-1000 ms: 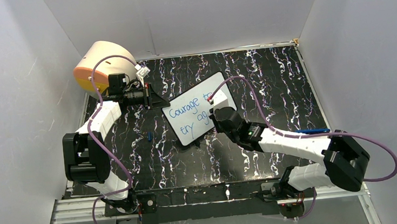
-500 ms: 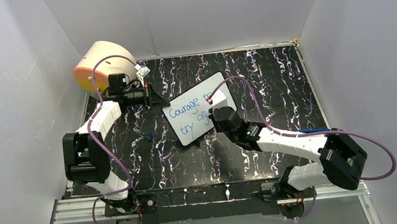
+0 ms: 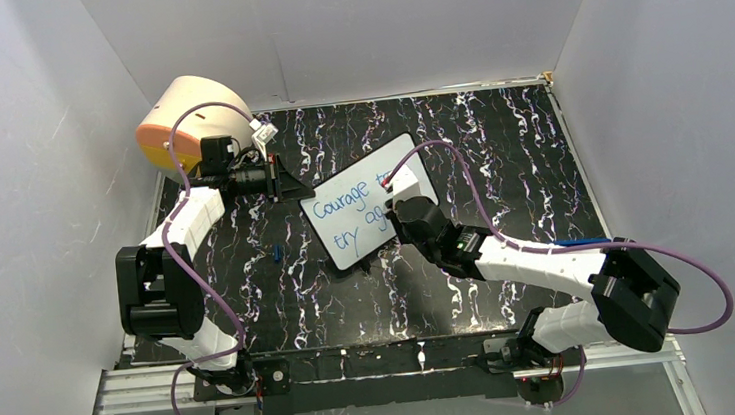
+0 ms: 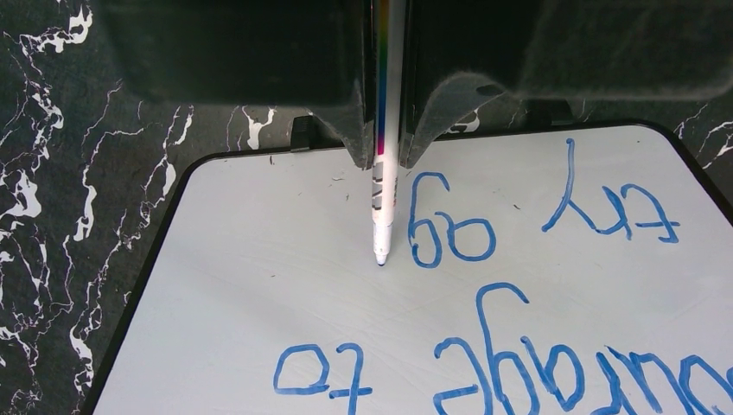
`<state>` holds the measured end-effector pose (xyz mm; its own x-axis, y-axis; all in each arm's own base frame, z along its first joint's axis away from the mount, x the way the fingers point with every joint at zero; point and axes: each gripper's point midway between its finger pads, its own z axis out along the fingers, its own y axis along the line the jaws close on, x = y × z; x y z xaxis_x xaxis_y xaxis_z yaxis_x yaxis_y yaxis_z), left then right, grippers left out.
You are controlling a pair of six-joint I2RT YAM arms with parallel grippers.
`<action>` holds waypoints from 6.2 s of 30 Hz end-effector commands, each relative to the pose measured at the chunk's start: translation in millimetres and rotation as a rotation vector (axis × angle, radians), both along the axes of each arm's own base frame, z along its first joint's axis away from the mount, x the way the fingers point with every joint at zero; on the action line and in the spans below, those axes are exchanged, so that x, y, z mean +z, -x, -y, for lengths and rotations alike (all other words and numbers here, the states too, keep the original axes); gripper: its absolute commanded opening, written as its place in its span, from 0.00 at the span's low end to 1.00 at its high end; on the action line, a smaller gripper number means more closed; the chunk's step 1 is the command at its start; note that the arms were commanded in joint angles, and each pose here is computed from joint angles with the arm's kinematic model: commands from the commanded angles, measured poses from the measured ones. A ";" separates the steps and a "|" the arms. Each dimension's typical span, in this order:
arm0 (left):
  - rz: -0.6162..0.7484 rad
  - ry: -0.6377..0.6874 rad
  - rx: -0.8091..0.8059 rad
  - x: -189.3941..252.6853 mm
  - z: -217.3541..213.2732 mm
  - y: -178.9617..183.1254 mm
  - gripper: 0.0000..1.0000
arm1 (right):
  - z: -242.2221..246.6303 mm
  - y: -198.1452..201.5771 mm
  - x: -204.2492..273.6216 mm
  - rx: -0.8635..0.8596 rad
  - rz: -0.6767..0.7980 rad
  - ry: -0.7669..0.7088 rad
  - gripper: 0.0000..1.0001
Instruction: Write a sentence on the whiteboard
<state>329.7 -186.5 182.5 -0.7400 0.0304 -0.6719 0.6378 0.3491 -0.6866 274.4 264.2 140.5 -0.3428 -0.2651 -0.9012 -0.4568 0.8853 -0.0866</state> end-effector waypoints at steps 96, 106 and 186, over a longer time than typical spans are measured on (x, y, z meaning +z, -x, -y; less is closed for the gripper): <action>-0.071 -0.112 0.053 -38.5 -7.0 -3.8 0.00 | 21.5 1.0 -1.0 -0.051 -0.016 0.019 0.00; -0.069 -0.113 0.054 -38.7 -7.1 -4.3 0.00 | 15.6 -1.9 19.5 -0.029 0.029 -0.037 0.00; -0.078 -0.112 0.052 -40.3 -6.9 -4.7 0.00 | 13.8 -7.2 9.5 -0.027 -0.005 -0.049 0.00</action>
<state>330.6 -186.7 182.1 -0.7473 0.0335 -0.6636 0.6316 0.3461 -0.6938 278.3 250.4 147.9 -0.3564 -0.2300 -0.9056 -0.4475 0.8928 -0.0507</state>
